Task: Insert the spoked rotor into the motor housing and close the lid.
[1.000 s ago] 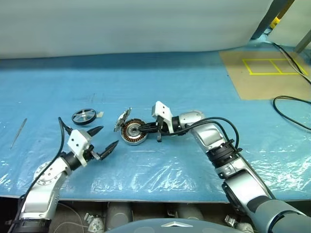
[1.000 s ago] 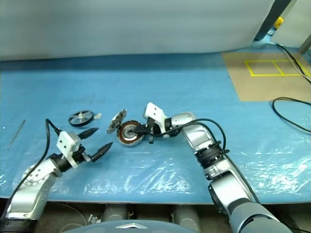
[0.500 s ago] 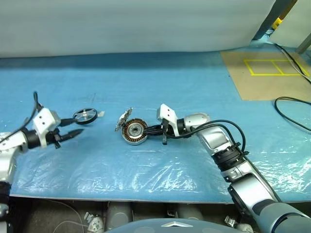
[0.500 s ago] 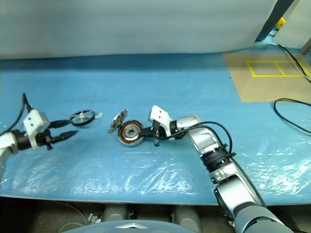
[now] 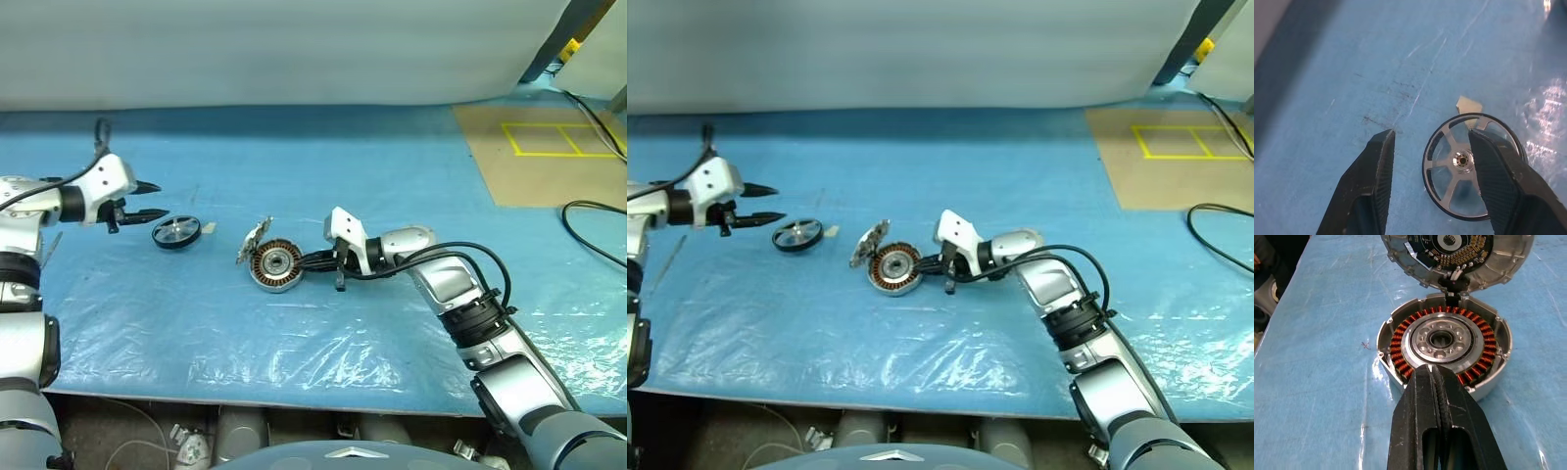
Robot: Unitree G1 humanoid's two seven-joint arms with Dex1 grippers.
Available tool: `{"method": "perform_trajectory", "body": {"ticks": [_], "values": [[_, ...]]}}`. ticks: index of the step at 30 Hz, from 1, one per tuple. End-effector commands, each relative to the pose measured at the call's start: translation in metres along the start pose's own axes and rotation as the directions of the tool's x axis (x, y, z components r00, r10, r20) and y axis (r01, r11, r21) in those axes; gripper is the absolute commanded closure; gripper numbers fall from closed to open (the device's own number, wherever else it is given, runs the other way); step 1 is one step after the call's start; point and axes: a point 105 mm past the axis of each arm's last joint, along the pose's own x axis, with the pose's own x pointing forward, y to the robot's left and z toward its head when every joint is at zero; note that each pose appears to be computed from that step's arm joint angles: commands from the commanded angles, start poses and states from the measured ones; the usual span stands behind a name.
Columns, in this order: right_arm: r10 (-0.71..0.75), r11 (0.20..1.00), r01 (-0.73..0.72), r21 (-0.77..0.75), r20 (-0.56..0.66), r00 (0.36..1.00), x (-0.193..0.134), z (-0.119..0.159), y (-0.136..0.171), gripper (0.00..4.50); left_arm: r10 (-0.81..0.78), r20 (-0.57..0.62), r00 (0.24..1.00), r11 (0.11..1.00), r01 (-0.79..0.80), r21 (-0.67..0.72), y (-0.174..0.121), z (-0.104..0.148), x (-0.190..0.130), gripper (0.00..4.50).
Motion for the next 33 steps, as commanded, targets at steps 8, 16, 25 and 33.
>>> {"method": "perform_trajectory", "body": {"ticks": [8, 16, 25, 33], "values": [[-0.025, 0.999, 0.025, -0.024, 0.025, 0.999, -0.031, 0.008, 0.007, 4.50, -0.030, -0.101, 0.994, 0.992, 0.041, 0.116, -0.003, -0.008, 0.009, 2.00], [-0.045, 0.999, 0.045, -0.016, 0.037, 0.998, -0.031, 0.010, 0.008, 4.50, -0.015, -0.120, 0.993, 0.988, 0.033, 0.148, -0.008, -0.013, 0.016, 2.00], [-0.057, 0.998, 0.058, -0.010, 0.044, 0.997, -0.028, 0.010, 0.007, 4.50, -0.064, -0.080, 0.995, 0.991, 0.073, 0.114, -0.023, -0.016, 0.026, 2.00], [-0.080, 0.997, 0.081, -0.018, 0.048, 0.996, -0.028, 0.011, 0.003, 4.50, -0.095, -0.094, 0.991, 0.993, 0.101, 0.065, -0.027, -0.022, 0.024, 2.92]]}}
